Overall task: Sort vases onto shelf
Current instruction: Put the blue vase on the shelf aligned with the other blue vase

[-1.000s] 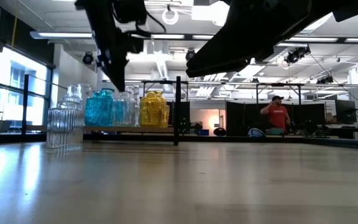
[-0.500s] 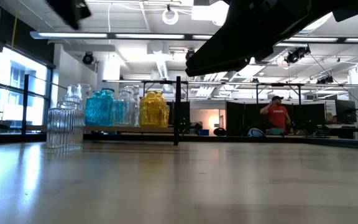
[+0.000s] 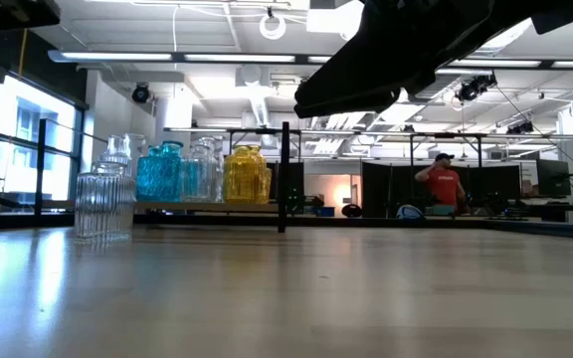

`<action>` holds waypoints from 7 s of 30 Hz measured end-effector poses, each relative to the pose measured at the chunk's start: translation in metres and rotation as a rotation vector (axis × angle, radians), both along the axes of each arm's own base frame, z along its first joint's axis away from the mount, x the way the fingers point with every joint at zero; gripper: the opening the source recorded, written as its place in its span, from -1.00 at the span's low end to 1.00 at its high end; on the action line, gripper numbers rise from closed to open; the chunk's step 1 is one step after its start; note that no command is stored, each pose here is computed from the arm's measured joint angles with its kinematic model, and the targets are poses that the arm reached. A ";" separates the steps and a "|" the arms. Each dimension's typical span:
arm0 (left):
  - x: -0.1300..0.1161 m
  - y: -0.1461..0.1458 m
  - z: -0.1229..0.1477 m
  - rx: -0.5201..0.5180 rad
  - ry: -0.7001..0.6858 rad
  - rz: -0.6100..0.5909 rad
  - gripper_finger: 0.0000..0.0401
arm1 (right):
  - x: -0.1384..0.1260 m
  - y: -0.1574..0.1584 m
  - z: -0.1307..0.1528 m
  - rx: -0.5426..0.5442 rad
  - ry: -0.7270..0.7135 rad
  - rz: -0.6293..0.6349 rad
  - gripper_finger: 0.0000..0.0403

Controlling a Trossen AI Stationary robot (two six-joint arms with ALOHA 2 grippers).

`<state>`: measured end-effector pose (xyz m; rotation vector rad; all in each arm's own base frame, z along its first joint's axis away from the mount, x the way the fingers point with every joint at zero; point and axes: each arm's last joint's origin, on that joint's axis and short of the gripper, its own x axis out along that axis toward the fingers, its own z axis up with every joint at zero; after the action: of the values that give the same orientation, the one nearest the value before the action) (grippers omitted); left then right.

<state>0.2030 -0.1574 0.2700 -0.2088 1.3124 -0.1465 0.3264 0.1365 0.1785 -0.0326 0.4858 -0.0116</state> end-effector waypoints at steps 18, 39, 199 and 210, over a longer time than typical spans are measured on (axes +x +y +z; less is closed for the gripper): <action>-0.018 -0.020 -0.017 0.103 0.136 -0.011 -0.34 | -0.001 0.000 -0.001 -0.004 0.010 0.001 -0.32; -0.003 -0.023 -0.043 0.185 0.227 -0.059 -0.73 | -0.001 0.001 -0.001 -0.006 0.015 0.006 -0.32; 0.000 0.188 -0.058 0.276 -0.044 0.502 -0.41 | -0.006 0.012 0.000 -0.034 0.000 0.034 -0.32; 0.007 0.189 -0.057 0.250 -0.112 0.550 -0.06 | -0.006 0.012 0.000 -0.034 0.001 0.034 -0.32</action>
<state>0.2096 0.0314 0.2133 -0.3343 1.1078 0.4637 0.3209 0.1482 0.1781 -0.0746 0.4855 0.0137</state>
